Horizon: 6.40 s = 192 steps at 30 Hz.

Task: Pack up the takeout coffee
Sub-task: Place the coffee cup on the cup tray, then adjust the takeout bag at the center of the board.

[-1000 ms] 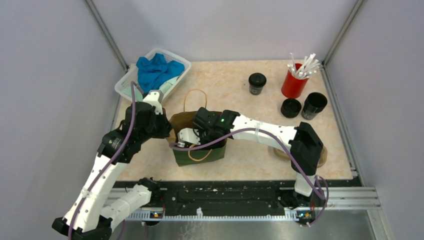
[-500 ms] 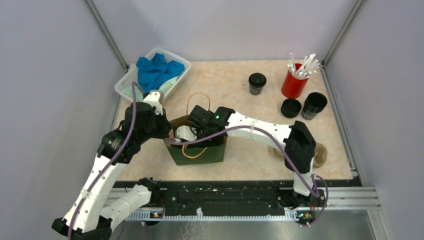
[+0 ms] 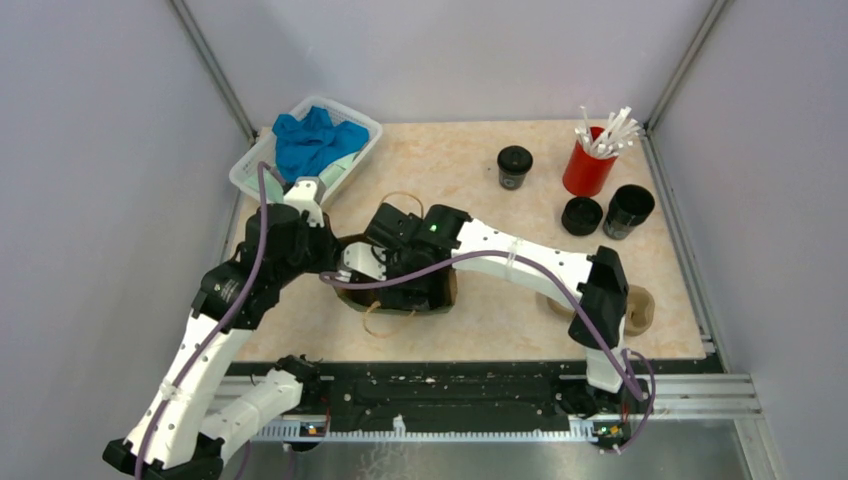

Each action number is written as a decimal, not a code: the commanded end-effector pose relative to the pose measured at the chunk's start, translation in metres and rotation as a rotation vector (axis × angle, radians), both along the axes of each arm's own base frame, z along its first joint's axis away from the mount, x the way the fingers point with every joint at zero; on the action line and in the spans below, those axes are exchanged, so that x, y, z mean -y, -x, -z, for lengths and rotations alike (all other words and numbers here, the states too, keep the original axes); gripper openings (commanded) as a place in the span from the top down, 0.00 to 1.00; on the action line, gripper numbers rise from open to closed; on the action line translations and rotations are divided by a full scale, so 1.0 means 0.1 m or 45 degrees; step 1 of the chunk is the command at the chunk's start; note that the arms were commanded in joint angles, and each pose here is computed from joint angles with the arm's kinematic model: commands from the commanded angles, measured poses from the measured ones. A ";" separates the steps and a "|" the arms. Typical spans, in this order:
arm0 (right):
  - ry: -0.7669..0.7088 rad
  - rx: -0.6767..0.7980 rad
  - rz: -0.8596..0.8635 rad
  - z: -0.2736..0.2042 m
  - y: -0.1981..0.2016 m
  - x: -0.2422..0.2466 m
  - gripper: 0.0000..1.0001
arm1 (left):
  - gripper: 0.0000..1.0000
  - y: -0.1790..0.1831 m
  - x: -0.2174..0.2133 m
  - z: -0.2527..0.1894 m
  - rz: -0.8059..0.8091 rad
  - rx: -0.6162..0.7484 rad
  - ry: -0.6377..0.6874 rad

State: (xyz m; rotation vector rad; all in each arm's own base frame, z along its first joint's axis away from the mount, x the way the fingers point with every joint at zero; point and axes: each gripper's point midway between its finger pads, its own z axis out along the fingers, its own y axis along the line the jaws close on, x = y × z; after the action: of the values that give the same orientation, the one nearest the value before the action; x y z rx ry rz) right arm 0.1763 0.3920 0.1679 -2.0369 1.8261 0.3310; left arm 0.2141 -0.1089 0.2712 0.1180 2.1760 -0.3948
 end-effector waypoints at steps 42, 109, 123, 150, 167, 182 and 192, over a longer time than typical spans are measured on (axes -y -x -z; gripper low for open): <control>-0.233 0.246 0.257 -0.68 -0.10 0.12 0.61 | 1.00 -0.03 0.07 0.05 -0.025 -0.036 0.054; -0.545 0.248 0.936 -1.17 -1.35 0.76 1.00 | 0.28 0.18 0.15 -0.65 -0.003 -0.232 0.110; -0.528 0.273 0.456 -1.08 -1.58 0.30 1.00 | 0.21 -0.03 0.66 -0.29 0.275 -0.350 0.190; -0.812 -0.035 1.113 -2.16 -1.45 0.55 0.14 | 0.14 0.30 1.03 -0.36 0.356 -0.417 0.658; -0.748 -0.173 1.879 -1.28 -1.37 2.16 0.06 | 0.37 0.73 0.28 0.45 -0.188 -0.632 0.414; -0.435 -0.553 1.861 0.61 -1.42 1.74 0.09 | 0.42 0.27 0.73 1.66 -0.089 -0.908 0.364; -0.466 -0.703 1.802 0.88 -1.43 1.33 0.10 | 0.44 0.40 0.92 1.91 -0.050 -1.016 0.520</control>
State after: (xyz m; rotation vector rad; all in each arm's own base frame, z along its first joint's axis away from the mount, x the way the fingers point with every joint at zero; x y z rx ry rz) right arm 0.3118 0.2277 0.0760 -0.0857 2.7650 0.5760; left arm 0.1670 -0.1816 0.0702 -0.3752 2.8812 -0.8073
